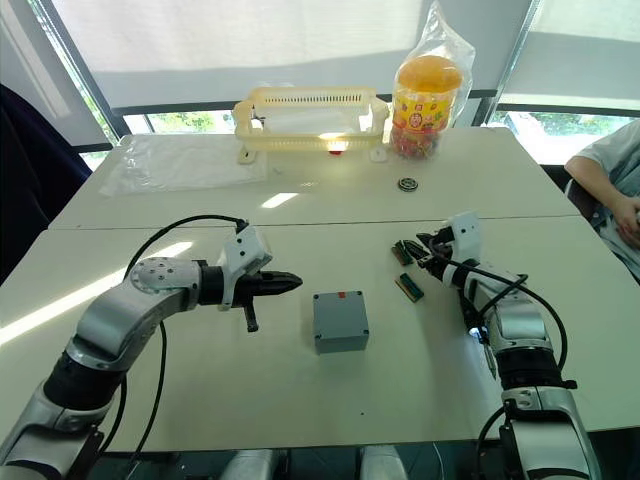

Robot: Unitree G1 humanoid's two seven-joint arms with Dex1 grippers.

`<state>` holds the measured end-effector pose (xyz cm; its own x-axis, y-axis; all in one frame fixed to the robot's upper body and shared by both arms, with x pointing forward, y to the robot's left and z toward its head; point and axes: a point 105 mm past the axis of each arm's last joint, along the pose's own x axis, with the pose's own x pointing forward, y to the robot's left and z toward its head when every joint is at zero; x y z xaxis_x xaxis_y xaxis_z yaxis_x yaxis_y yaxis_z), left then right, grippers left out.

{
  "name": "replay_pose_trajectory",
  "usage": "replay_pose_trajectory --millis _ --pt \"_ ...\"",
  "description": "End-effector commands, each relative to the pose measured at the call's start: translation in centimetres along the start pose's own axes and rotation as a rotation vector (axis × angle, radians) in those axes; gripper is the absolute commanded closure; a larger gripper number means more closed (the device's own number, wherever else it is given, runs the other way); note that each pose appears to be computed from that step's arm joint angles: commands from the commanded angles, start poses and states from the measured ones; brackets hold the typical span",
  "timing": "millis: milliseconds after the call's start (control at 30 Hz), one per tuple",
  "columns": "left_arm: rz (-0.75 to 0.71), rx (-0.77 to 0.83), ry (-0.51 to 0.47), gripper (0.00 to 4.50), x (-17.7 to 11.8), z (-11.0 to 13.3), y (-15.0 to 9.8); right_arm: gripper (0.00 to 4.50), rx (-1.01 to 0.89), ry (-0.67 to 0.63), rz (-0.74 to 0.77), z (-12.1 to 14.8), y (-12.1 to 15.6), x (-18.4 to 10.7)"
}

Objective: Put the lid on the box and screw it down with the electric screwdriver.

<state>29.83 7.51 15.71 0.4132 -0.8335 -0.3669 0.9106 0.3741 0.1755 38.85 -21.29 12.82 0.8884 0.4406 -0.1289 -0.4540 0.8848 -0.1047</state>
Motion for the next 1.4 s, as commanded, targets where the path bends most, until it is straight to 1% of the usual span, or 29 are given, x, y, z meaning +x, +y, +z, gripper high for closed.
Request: replay_pose_trajectory --millis 33,300,633,733,767,800,1100,1400 --pt "0.000 0.044 -0.020 4.50 -0.1 1.0 -0.5 2.99 -0.023 -0.037 0.000 0.9 0.1 -0.1" --pt "-0.008 0.050 -0.014 4.50 0.2 0.9 -0.6 2.99 -0.007 -0.005 0.000 -0.1 0.7 0.3" --pt "-0.006 0.055 -0.010 4.50 0.3 0.6 -0.5 2.99 0.032 0.011 -0.020 -1.0 0.4 0.5" --pt "-0.006 0.056 -0.012 4.50 0.2 0.6 -0.5 3.86 0.029 0.013 -0.021 -1.1 0.5 0.6" --pt "-0.006 0.056 -0.012 4.50 0.2 0.6 -0.5 4.33 0.029 0.013 -0.022 -1.1 0.5 0.6" --pt "-0.007 0.056 -0.012 4.50 0.2 0.6 -0.5 4.45 0.029 0.012 -0.024 -1.1 0.5 0.7" --pt "-0.011 0.062 -0.003 4.50 0.4 0.5 -0.6 4.45 0.026 0.009 -0.029 -1.1 0.5 0.5" --pt "-0.020 0.066 -0.008 4.50 0.8 0.6 -0.7 4.45 0.031 -0.012 -0.031 -0.2 0.2 0.1"
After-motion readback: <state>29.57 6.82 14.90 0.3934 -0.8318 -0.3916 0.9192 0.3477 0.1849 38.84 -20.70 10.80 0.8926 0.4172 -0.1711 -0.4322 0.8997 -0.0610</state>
